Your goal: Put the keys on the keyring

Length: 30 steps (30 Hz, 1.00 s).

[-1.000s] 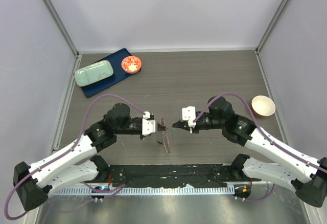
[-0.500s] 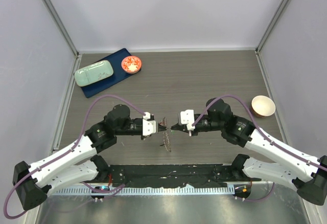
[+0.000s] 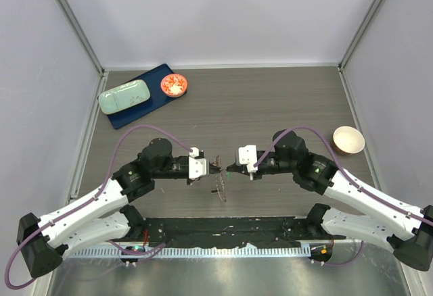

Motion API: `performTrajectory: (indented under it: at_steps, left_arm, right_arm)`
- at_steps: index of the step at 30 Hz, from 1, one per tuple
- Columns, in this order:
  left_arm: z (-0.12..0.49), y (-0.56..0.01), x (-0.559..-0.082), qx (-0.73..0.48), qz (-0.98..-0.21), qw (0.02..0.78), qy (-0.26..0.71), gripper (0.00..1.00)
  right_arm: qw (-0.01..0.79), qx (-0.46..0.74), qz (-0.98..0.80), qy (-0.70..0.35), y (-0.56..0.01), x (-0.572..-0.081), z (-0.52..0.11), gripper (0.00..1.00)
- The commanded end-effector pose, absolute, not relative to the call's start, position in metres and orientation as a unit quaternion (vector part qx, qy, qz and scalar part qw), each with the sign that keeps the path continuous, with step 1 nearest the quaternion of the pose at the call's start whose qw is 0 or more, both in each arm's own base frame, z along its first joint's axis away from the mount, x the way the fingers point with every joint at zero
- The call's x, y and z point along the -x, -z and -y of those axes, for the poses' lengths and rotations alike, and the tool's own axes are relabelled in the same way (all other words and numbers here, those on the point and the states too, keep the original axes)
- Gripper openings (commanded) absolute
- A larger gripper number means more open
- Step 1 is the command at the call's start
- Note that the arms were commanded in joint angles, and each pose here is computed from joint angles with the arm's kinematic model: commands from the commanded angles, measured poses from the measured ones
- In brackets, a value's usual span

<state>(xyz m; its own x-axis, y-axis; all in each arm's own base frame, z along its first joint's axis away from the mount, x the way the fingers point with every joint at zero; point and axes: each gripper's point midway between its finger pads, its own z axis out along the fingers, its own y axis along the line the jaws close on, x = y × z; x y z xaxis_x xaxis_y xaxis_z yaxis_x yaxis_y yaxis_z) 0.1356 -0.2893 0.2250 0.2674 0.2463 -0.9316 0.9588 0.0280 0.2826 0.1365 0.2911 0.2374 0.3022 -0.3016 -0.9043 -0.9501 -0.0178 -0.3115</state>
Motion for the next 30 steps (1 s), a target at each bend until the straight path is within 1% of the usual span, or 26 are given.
performTrajectory:
  at_steps: [1, 16, 30]
  left_arm:
    - [0.296, -0.25, -0.134, -0.599, -0.462, 0.548, 0.356, 0.0]
    - [0.301, -0.253, -0.132, -0.594, -0.457, 0.548, 0.37, 0.0]
    - [0.302, -0.247, -0.135, -0.595, -0.466, 0.543, 0.365, 0.0]
  right_arm:
    - [0.532, 0.63, -0.463, -0.324, -0.262, -0.139, -0.297, 0.01]
    - [0.529, 0.631, -0.461, -0.331, -0.261, -0.136, -0.299, 0.01]
    - [0.545, 0.625, -0.454, -0.327, -0.272, -0.135, -0.294, 0.01]
